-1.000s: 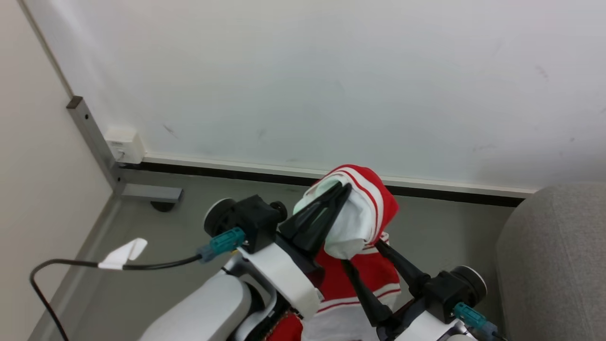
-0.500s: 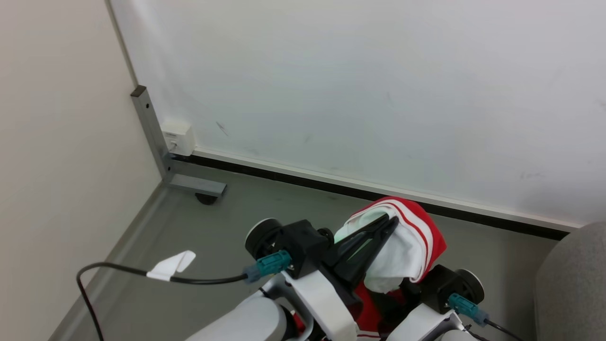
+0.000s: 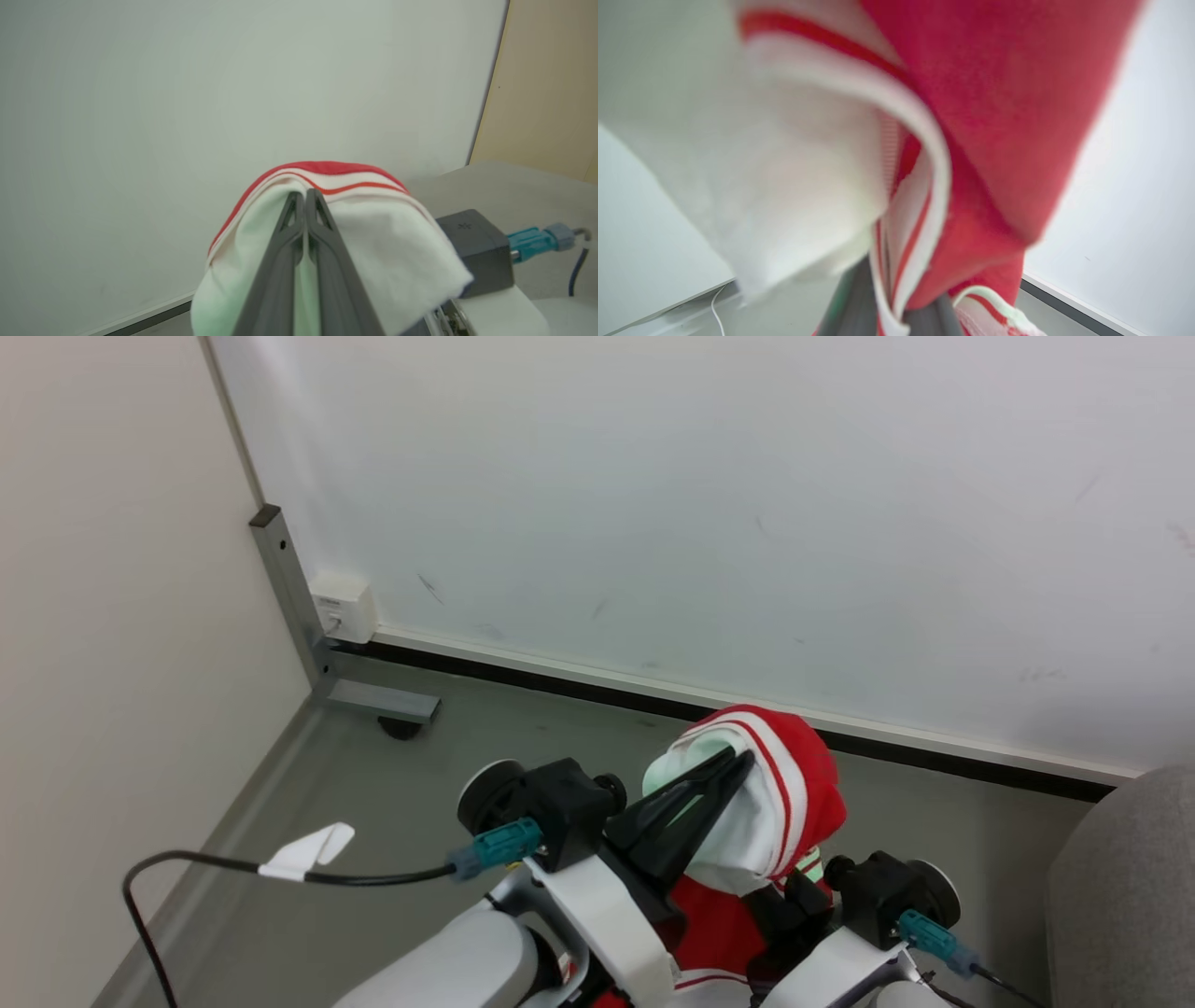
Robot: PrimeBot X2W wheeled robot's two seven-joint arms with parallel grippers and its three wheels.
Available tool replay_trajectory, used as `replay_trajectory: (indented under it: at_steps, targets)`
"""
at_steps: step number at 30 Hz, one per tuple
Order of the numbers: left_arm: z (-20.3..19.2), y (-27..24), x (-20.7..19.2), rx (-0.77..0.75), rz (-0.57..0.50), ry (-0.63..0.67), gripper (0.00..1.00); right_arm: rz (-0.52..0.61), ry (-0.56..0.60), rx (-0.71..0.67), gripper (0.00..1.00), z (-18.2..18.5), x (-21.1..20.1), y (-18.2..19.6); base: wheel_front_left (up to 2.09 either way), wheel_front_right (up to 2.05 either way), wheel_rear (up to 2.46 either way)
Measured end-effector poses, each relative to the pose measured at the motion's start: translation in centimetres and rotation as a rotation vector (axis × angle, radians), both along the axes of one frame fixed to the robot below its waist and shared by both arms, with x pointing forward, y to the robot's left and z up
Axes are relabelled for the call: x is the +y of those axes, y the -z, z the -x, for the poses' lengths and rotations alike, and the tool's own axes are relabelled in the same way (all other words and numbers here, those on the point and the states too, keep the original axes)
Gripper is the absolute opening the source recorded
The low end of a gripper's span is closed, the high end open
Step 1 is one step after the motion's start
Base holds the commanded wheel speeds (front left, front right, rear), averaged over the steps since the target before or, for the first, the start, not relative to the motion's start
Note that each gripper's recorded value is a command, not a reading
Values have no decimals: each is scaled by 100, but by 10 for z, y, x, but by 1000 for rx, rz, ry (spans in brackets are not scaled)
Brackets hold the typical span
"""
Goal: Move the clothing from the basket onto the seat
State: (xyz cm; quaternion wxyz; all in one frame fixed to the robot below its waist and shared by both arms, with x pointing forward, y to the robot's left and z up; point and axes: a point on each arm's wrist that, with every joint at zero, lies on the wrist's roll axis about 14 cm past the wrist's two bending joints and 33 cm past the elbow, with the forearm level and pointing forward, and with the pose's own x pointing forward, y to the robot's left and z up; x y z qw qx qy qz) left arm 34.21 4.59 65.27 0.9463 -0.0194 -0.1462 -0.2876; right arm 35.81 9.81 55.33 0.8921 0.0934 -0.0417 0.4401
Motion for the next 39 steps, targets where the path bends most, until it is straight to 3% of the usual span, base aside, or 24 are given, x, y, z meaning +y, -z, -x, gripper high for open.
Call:
replay_trajectory:
  at_steps: [10,11,12,13,25,39]
  targets:
    - [-2,36,9,90,-22,-18,0,-73,137,-23,0,-22,-39,-19,0,0,0]
    - [0,40,6,104,-21,-6,39,-77,156,-28,0,-25,-45,-21,0,0,0]
    - [1,43,1,110,-15,7,85,-82,174,-32,0,-28,-51,-22,0,0,0]
    - [2,44,-3,112,-10,18,100,-86,190,-37,0,-30,-56,-24,0,0,0]
    - [-1,48,-55,111,28,170,100,-84,454,-128,0,-57,-156,-44,0,0,0]
    - [-21,57,-128,92,31,405,100,-1,797,-227,0,-42,-292,-69,0,0,0]
